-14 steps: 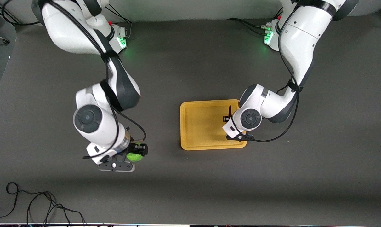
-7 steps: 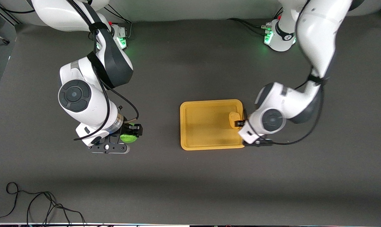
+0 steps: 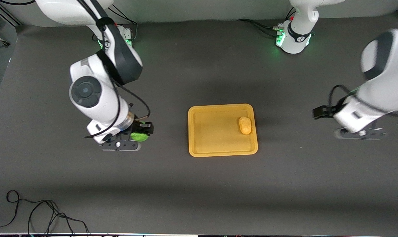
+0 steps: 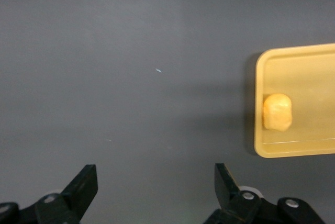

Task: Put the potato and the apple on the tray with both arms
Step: 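Carry the apple with the right gripper onto the tray beside the potato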

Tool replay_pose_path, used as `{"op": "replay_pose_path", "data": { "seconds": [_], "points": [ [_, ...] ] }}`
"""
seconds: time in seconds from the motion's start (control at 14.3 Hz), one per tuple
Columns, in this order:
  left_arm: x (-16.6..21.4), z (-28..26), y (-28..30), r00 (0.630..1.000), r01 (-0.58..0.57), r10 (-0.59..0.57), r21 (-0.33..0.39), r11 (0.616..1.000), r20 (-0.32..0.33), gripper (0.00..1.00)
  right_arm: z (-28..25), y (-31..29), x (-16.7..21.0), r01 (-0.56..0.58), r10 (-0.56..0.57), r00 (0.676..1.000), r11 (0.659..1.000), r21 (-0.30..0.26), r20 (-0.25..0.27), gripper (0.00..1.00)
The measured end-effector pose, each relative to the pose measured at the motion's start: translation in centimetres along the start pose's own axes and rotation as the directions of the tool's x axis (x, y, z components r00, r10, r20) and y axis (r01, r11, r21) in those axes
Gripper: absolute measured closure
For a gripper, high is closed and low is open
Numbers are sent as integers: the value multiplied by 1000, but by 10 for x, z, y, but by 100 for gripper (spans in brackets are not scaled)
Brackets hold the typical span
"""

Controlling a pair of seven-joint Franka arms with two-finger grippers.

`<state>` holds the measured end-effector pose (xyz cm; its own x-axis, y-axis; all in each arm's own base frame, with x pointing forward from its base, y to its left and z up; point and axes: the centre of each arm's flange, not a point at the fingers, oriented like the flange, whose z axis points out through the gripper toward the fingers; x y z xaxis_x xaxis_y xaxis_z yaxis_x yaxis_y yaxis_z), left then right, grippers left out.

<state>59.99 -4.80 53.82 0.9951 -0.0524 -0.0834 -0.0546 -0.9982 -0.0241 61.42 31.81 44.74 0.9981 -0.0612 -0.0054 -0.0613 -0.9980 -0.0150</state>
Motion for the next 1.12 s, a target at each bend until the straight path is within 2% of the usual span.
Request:
{"op": "replay_pose_path", "data": {
  "seconds": [0.14, 0.35, 0.63, 0.84, 1.12],
  "points": [
    [-7, -13, -37, 999, -45, 45, 3, 999, -21, 0, 14, -51, -28, -17, 17, 1000, 1000, 14, -16, 32],
    [-12, -14, -81, 996, -83, 83, 0, 997, -20, 0, 39, -137, -73, -59, 60, 997, 997, 40, -37, 32],
    [-13, -4, -85, 994, -109, 109, -7, 994, -1, 0, 60, -223, -111, -88, 92, 994, 993, 77, -56, 32],
    [-14, -9, -80, 993, -116, 116, -6, 993, -10, 0, 93, -253, -128, -68, 71, 995, 997, 44, -75, 32],
    [-16, -16, -76, 993, -120, 120, -4, 993, -22, 0, 177, -261, -121, -45, 47, 992, 999, 18, -117, 32]
  ]
}}
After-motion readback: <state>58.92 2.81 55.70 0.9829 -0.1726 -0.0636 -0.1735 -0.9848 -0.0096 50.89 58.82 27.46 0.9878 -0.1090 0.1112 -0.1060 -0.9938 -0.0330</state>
